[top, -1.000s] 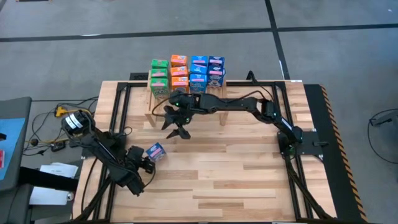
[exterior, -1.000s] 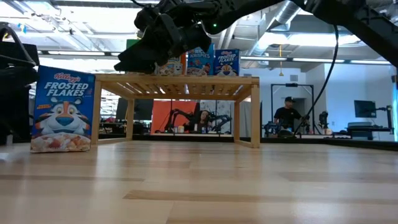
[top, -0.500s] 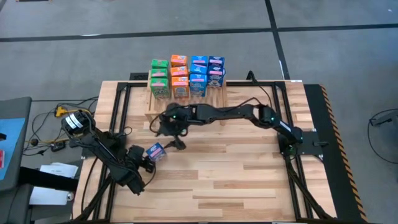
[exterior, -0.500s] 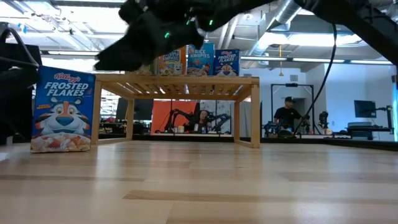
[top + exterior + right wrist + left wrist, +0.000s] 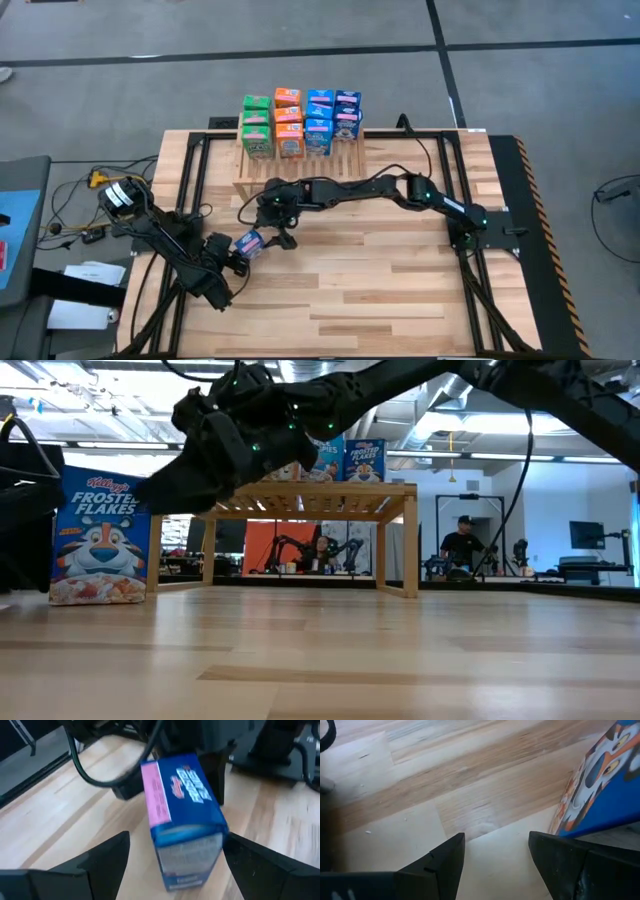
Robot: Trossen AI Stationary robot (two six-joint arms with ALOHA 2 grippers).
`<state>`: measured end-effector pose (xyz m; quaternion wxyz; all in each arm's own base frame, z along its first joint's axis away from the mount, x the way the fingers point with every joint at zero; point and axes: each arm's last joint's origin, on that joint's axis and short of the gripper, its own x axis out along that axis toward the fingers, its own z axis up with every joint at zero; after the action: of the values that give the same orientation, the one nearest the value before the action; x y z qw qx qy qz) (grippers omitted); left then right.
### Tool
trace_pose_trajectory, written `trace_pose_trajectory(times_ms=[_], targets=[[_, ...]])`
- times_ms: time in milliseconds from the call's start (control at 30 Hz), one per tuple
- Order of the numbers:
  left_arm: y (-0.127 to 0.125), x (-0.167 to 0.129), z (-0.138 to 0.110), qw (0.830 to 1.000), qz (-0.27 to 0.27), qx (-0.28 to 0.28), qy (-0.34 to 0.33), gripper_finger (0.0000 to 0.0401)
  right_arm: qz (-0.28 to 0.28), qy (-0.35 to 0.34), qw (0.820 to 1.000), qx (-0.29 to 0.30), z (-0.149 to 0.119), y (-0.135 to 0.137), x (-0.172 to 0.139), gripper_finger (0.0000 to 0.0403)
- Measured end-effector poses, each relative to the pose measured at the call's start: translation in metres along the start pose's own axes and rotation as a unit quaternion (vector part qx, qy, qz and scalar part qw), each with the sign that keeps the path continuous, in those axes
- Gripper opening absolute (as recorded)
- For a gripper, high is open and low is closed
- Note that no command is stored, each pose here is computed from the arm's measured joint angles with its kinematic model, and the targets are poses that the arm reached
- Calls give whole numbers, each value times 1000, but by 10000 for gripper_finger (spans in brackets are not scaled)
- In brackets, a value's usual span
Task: Stack cereal on shelf
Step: Put the blue cereal box on the shelf aligned with the other blue cereal boxes
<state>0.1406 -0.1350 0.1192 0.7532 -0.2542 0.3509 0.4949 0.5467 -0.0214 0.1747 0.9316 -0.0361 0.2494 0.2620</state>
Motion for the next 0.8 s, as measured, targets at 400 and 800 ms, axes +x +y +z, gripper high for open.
trace_pose_trajectory(times_ms=[400,800], targets=[[-1,0,0,1000,-6,-2,-5,210,-2,-43,999,-29,9,4,6,311],[-2,0,-1,1000,-14,-8,-2,210,4,-38,999,-2,-7,3,20,306]])
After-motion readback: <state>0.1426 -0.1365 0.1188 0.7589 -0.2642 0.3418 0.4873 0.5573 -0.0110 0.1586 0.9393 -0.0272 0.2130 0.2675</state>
